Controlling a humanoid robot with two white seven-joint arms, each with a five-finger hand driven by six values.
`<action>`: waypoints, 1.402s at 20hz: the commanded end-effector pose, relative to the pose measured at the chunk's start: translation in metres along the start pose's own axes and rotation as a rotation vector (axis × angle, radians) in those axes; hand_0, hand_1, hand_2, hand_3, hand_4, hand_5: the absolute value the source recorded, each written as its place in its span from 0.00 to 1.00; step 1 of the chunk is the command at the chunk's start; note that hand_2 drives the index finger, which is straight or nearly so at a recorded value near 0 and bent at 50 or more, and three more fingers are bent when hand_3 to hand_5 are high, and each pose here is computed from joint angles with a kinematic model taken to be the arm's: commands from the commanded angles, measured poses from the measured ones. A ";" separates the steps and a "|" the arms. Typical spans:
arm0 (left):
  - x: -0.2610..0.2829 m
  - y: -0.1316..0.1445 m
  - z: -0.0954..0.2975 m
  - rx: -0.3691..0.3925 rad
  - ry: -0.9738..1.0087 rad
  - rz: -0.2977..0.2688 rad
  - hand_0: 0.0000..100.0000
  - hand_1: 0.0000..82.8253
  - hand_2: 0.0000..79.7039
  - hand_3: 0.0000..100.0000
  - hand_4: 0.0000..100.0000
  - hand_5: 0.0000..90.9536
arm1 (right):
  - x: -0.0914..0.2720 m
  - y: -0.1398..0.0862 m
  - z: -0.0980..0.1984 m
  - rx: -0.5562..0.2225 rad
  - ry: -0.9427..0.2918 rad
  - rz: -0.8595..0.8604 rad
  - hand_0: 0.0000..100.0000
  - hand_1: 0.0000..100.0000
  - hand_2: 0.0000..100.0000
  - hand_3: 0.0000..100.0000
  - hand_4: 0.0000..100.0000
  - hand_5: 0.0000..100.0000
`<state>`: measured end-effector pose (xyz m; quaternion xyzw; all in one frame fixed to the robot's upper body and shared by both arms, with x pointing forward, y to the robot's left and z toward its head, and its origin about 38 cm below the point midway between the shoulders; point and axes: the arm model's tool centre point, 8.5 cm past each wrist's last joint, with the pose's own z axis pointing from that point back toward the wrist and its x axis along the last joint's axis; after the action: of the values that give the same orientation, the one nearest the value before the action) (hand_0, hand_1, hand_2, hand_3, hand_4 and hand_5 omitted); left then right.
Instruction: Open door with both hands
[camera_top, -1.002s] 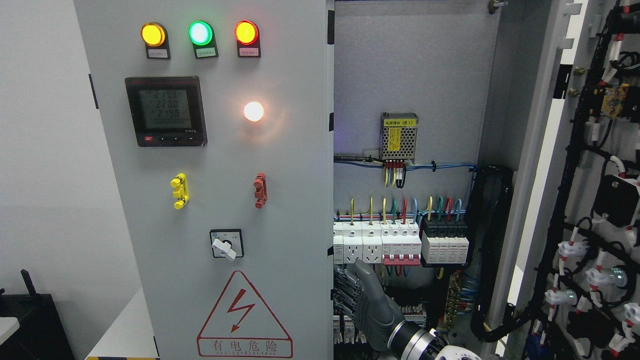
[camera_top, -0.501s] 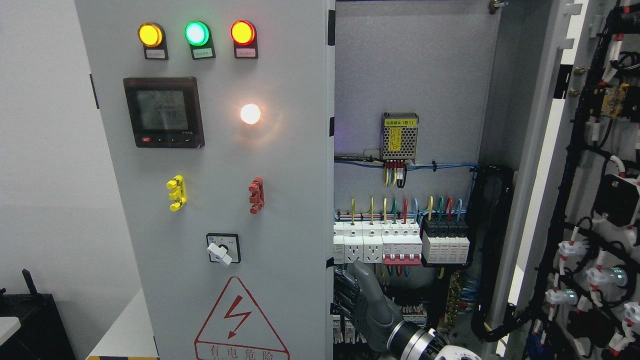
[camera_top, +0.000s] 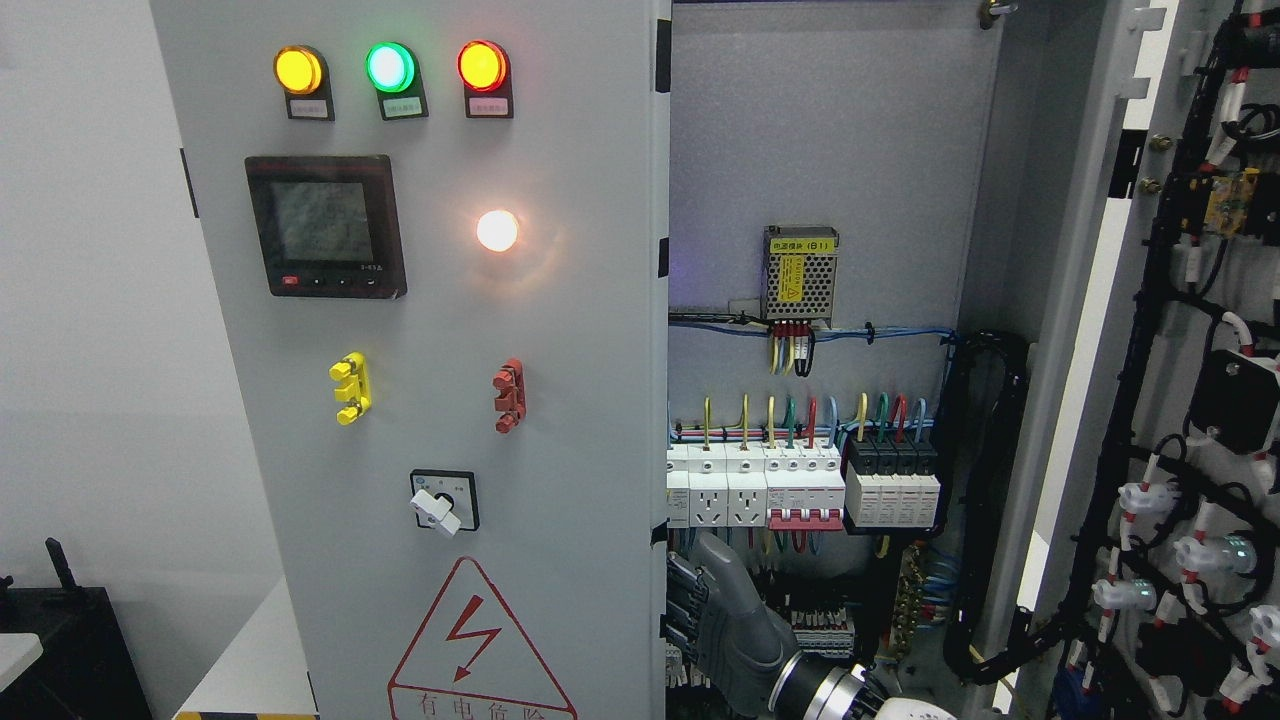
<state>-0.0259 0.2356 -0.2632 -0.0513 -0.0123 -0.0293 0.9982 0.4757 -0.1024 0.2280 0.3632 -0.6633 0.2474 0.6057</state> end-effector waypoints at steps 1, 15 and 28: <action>0.000 0.001 0.000 0.003 -0.004 0.024 0.00 0.00 0.00 0.00 0.03 0.00 | 0.005 0.012 -0.001 0.050 -0.020 -0.002 0.00 0.00 0.00 0.00 0.00 0.00; 0.000 0.001 0.000 0.003 -0.004 0.024 0.00 0.00 0.00 0.00 0.03 0.00 | 0.010 0.034 -0.004 0.147 -0.045 -0.027 0.00 0.00 0.00 0.00 0.00 0.00; 0.000 0.001 0.000 0.003 -0.004 0.024 0.00 0.00 0.00 0.00 0.03 0.00 | 0.016 0.062 -0.004 0.245 -0.082 -0.046 0.00 0.00 0.00 0.00 0.00 0.00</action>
<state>-0.0259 0.2356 -0.2632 -0.0513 -0.0124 -0.0293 0.9982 0.4458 -0.0767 0.2425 0.4335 -0.6479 0.2861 0.5572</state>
